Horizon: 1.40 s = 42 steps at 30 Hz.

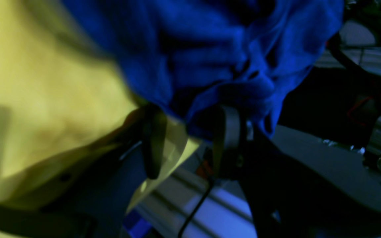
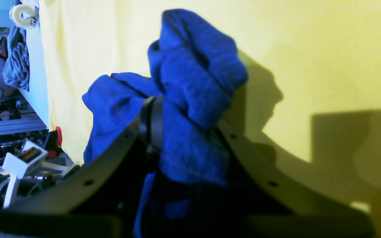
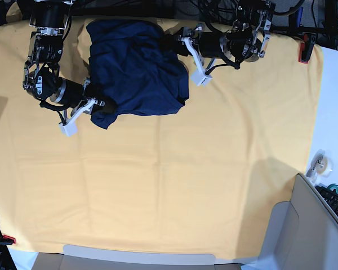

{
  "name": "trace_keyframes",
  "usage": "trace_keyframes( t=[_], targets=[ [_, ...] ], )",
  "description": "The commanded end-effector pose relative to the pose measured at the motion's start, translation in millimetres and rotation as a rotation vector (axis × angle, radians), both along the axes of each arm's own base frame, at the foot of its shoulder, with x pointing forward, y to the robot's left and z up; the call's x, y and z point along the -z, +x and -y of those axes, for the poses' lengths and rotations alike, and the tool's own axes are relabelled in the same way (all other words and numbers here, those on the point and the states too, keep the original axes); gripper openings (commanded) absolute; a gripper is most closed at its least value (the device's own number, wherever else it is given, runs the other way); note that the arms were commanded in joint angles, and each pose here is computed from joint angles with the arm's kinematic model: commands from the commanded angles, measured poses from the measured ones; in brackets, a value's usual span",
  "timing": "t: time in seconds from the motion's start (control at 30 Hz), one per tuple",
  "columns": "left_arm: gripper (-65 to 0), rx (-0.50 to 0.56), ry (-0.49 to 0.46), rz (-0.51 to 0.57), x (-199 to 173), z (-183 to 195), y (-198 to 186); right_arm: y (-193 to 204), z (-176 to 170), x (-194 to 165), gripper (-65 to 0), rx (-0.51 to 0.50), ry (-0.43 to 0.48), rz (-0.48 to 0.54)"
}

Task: Fold the T-shirt properly
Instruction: 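Move the left gripper to the bundle's opposite edge and grasp it, then pull the grasped edge outward with the left gripper to stretch the bundle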

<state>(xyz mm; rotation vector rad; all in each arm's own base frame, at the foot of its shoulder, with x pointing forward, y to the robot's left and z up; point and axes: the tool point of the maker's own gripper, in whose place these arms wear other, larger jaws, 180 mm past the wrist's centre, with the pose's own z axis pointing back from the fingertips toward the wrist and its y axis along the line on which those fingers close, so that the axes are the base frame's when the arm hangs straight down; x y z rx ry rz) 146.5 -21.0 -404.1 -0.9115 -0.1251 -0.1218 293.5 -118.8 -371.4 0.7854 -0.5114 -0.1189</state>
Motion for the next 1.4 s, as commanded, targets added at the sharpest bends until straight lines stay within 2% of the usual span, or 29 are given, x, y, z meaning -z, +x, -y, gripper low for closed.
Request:
trace_keyframes(
  t=[0.0, 0.3, 0.47, 0.77, 0.83, 0.87, 1.0, 1.23, 1.37],
  targets=[
    [-39.5, 0.026, 0.000, -0.016, 1, 5, -7, 9, 2, -14, -65.0, 0.003, 0.012, 0.052],
    [-38.3, 0.091, -0.010, 0.018, -5, 18, 0, 9, 1, -14, -65.0, 0.003, 0.013, 0.052],
    [-38.3, 0.113, -0.002, -0.006, 2, 20, -2, 9, 3, -14, -65.0, 0.003, 0.007, 0.052],
    [-38.4, 0.232, 0.035, -0.049, 22, 34, -11, 13, 1, -17, -65.0, 0.006, 0.015, 0.062],
    [-41.6, 0.262, 0.028, -0.033, 24, 35, -12, 13, 1, -17, -65.0, 0.006, 0.016, 0.062],
    [-45.2, 0.278, 0.017, -0.010, 24, 34, -11, 13, 1, -17, -65.0, 0.006, 0.016, 0.062],
    [-64.8, 0.307, 0.022, 0.026, 24, 28, -7, 14, 1, -20, -65.0, 0.009, 0.023, 0.071],
    [-64.9, 0.301, 0.115, 0.065, 29, -10, 15, 17, 35, -47, -65.0, 0.069, -0.051, 0.162],
    [-64.9, 0.266, 0.155, 0.081, 29, -31, 30, 8, 48, -45, -65.0, 0.095, -0.075, 0.155]
  ],
)
